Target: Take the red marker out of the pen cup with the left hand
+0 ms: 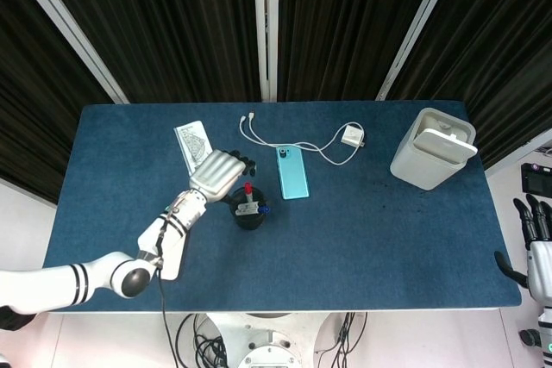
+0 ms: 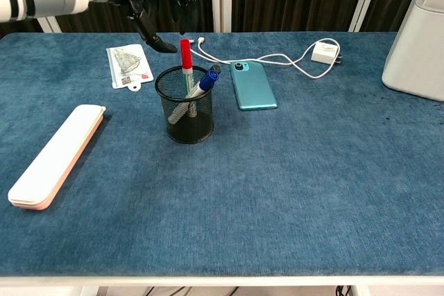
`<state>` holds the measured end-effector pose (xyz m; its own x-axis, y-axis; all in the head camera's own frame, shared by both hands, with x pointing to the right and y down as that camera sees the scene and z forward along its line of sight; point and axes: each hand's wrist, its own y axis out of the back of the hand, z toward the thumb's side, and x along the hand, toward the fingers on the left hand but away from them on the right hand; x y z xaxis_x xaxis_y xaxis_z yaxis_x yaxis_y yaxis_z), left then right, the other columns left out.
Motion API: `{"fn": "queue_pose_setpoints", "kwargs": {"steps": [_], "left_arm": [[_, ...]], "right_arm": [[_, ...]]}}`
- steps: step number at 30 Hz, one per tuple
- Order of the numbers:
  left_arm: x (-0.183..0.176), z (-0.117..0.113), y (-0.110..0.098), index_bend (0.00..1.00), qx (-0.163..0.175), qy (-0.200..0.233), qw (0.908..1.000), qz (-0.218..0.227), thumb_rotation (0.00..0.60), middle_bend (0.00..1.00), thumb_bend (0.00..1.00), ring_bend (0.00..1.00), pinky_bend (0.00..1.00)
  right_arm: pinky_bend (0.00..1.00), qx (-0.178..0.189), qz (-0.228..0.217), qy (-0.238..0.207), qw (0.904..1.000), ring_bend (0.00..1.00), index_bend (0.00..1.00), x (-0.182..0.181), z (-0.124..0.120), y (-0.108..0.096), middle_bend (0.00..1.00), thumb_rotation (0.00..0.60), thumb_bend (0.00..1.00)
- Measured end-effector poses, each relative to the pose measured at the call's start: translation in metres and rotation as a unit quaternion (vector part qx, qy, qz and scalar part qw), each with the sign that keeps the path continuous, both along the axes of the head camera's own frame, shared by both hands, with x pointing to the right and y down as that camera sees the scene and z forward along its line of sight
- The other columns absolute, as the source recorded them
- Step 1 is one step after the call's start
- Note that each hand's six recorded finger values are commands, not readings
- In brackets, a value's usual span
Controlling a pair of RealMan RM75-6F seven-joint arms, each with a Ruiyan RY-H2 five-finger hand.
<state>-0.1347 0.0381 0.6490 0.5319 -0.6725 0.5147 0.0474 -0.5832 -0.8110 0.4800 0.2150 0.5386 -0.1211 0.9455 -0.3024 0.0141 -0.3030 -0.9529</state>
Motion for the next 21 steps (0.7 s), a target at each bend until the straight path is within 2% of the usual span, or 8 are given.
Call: {"fn": "queue_pose_setpoints", "kwargs": {"steps": [7,21], "left_arm": [[0.002,0.01,0.0,0.45,0.0,-0.018,0.9998,-0.007,0.6,0.4,0.25,0.32,0.48],[0.001,0.015,0.0,0.48,-0.009,-0.028,0.9995,-0.009,0.6,0.4,0.26,0.32,0.48]], "right_arm": [[0.0,-0.017,0.018,0.004,0.9997,0.0,0.0,0.008,0.004,0.001,0.0,0.6,0.19],[0.0,-0.015,0.023,0.002,0.9996,0.0,0.0,0.011,0.006,0.0,0.0,0.6,0.2]]}}
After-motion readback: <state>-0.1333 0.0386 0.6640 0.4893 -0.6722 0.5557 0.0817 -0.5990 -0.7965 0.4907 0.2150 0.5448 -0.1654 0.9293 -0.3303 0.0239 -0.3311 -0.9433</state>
